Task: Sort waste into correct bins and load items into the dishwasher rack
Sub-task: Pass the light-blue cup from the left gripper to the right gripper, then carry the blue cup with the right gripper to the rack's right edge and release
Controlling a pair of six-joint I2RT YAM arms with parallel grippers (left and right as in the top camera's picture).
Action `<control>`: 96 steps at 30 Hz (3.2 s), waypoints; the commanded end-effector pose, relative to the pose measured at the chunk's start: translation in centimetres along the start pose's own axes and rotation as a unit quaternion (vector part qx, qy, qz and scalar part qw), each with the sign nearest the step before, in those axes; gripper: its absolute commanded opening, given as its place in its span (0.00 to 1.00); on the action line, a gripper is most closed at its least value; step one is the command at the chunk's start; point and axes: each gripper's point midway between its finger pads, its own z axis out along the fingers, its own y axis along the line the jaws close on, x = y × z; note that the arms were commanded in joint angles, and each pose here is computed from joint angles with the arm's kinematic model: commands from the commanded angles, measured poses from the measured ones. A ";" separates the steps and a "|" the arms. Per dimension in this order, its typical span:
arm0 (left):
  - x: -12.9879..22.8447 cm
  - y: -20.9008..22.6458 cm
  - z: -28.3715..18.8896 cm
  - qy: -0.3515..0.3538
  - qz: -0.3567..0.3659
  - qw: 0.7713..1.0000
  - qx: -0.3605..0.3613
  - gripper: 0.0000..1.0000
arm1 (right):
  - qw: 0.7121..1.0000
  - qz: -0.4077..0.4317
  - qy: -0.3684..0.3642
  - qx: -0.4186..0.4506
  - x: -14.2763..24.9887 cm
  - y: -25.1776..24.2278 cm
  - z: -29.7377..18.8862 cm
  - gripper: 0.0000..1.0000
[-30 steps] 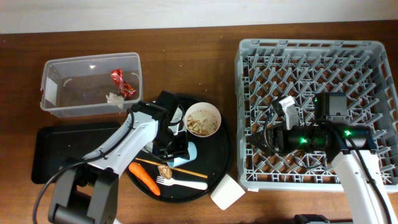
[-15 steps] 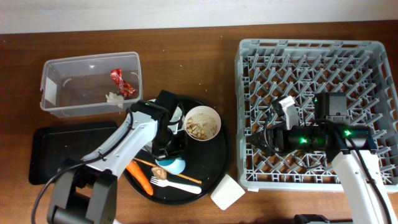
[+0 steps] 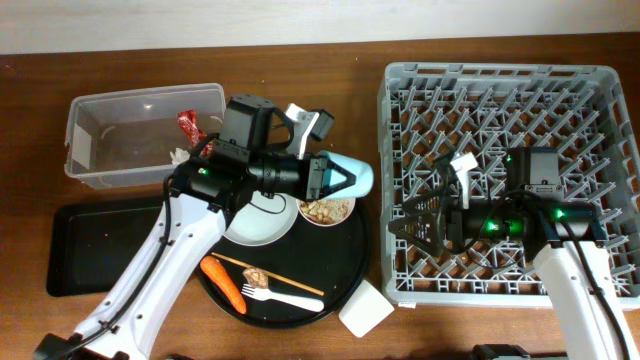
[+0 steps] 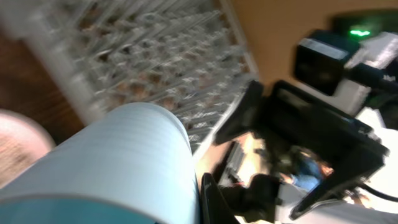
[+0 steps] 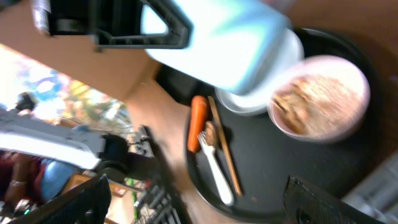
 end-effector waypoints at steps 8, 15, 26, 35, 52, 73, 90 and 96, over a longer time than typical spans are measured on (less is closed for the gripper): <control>0.9 -8.5 -2.2 0.044 0.088 0.966 0.238 0.01 | 0.991 -0.081 -0.050 -0.097 -2.7 3.5 -0.5 0.91; 1.7 -10.1 -2.6 0.061 0.106 0.952 0.280 0.00 | 0.985 -0.111 -0.064 -0.118 -3.4 4.2 -0.7 0.90; 2.0 -10.4 -2.4 0.066 0.107 0.950 0.286 0.01 | 0.978 -0.136 -0.075 -0.142 -4.0 5.0 -1.0 0.78; 1.5 -9.6 -1.8 0.054 0.106 0.959 0.257 0.01 | 0.981 -0.110 -0.071 -0.146 -4.0 5.1 -1.0 0.68; 1.6 -9.5 -0.6 0.052 0.110 0.965 0.232 0.11 | 0.980 -0.112 -0.072 -0.145 -4.0 5.1 -1.0 0.43; 0.3 2.0 -3.2 0.000 0.063 0.998 0.000 0.58 | 0.992 -0.042 -0.065 0.102 -5.4 -3.2 -1.3 0.32; 5.7 13.6 -8.1 0.085 -0.029 0.930 -0.355 0.62 | 0.749 0.236 -0.082 0.613 -0.7 -11.3 -24.0 0.31; 6.0 13.5 -8.2 0.091 -0.033 0.930 -0.355 0.62 | 0.630 0.360 -0.087 0.683 4.1 -13.7 -29.7 0.32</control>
